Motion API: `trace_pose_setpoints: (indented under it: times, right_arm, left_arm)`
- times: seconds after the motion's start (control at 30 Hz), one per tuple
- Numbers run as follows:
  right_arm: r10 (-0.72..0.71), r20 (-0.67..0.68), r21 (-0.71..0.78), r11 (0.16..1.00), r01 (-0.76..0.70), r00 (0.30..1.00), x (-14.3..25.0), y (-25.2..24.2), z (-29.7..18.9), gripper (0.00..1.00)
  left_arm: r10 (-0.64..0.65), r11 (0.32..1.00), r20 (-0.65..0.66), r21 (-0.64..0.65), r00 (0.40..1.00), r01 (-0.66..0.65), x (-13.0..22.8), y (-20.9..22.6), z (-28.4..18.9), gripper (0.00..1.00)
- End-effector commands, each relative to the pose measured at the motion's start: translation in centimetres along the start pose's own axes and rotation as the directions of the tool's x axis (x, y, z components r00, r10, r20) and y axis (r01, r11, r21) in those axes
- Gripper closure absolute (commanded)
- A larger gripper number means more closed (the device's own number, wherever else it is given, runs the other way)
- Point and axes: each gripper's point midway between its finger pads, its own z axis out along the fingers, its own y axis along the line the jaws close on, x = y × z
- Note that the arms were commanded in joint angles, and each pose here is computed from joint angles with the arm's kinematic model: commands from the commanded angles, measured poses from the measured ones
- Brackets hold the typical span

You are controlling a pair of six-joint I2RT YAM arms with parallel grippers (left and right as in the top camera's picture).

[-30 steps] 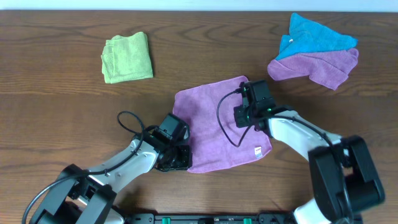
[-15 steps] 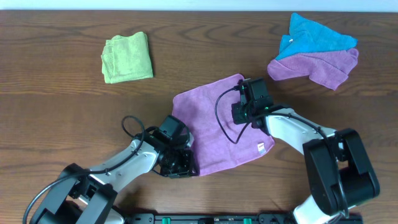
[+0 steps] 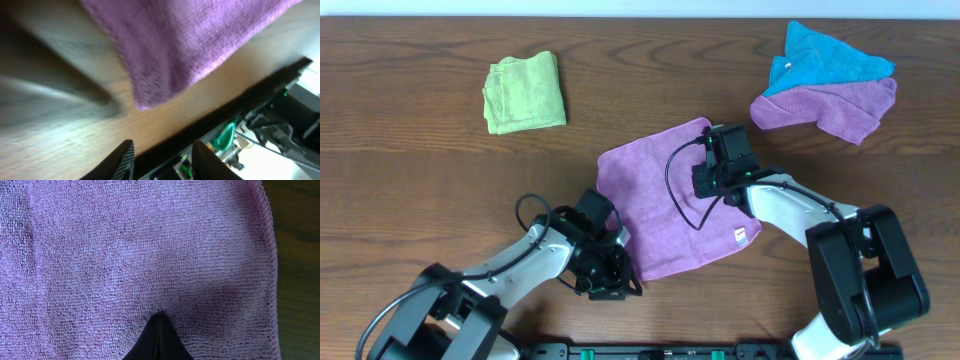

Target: Fold the cloth

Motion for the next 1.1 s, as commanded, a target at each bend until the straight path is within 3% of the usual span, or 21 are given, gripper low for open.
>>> trace_pose_setpoints:
  times: [0.0, 0.17, 0.57, 0.8, 1.07]
  right_arm:
    - [0.005, -0.069, 0.035, 0.999, -0.003, 0.998, 2.5, -0.6, 1.3, 0.99]
    - [0.006, -0.076, 0.025, 1.000, -0.004, 0.997, 2.6, -0.5, 1.3, 0.99]
    - [0.006, -0.066, 0.025, 1.000, -0.005, 0.998, 2.4, -0.5, 1.3, 0.99]
    - [0.006, -0.063, 0.024, 1.000, -0.005, 0.998, 2.3, -0.5, 1.3, 0.99]
    - [0.006, -0.049, 0.021, 1.000, -0.005, 0.999, 1.9, -0.4, 1.3, 0.99]
  left_arm:
    - [0.100, 0.993, 0.147, -0.081, 0.984, -0.089, -2.7, -0.2, -1.9, 0.57]
    - [0.185, 0.971, 0.270, -0.196, 0.945, -0.134, -4.6, 0.3, -3.6, 0.52]
    - [0.305, 0.935, 0.211, -0.250, 0.928, -0.251, -2.9, -1.1, -0.9, 0.55]
    - [0.274, 0.923, 0.230, -0.335, 0.934, -0.189, -3.0, 1.4, -0.6, 0.56]
    - [0.256, 0.930, 0.268, -0.332, 0.929, -0.161, -3.5, 1.6, -0.4, 0.56]
